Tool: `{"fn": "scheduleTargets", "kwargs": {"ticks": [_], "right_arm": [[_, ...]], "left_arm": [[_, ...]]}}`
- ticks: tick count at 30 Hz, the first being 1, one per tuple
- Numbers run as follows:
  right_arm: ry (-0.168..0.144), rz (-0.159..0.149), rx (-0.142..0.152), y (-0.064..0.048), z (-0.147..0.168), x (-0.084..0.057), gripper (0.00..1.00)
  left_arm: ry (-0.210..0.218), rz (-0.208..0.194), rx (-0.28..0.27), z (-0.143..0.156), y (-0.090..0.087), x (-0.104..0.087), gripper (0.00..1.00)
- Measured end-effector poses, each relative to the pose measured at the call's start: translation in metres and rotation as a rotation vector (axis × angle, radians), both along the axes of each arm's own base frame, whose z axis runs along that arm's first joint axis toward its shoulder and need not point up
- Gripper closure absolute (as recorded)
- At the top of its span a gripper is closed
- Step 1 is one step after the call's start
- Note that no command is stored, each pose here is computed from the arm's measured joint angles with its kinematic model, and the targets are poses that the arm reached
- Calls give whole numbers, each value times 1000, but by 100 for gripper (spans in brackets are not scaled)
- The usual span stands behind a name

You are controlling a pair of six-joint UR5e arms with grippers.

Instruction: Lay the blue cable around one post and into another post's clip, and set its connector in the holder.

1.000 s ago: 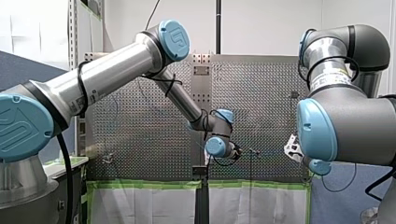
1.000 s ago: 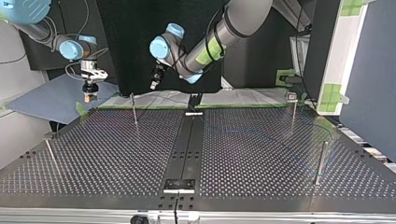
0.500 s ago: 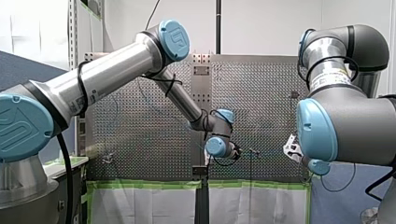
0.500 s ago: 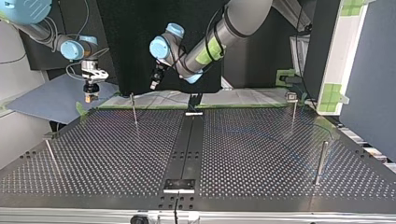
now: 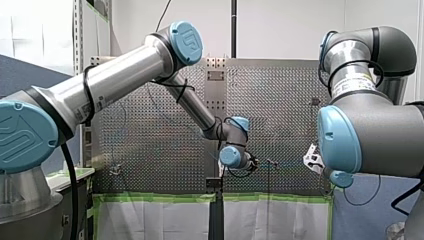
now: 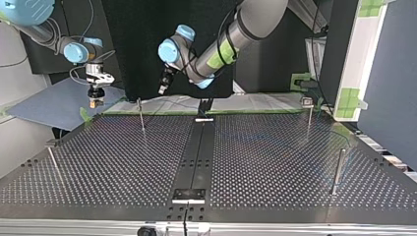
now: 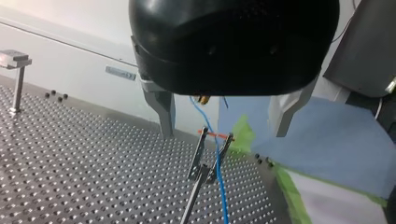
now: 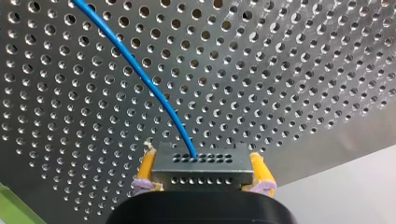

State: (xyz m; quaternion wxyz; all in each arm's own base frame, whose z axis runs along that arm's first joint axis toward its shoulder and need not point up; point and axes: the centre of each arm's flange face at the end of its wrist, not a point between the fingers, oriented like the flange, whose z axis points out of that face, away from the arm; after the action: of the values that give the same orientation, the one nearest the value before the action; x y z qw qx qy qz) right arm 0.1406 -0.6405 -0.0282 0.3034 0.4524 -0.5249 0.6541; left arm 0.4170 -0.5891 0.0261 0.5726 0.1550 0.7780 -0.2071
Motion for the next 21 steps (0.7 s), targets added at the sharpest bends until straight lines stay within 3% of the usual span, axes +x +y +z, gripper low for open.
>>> {"fn": "scheduleTargets", "kwargs": {"ticks": [5,9,16,21], "right_arm": [[0,1,-1,0,0,1,100],[1,3,1,1,0,2,100],[-1,13,2,2,0,9,100],[-2,19,4,3,0,13,100]], "left_arm": [[0,-34,-26,13,3,-5,0],[-4,-39,-66,25,7,-4,0],[-26,21,-155,51,27,3,0],[-53,53,-218,72,50,18,0]]}}
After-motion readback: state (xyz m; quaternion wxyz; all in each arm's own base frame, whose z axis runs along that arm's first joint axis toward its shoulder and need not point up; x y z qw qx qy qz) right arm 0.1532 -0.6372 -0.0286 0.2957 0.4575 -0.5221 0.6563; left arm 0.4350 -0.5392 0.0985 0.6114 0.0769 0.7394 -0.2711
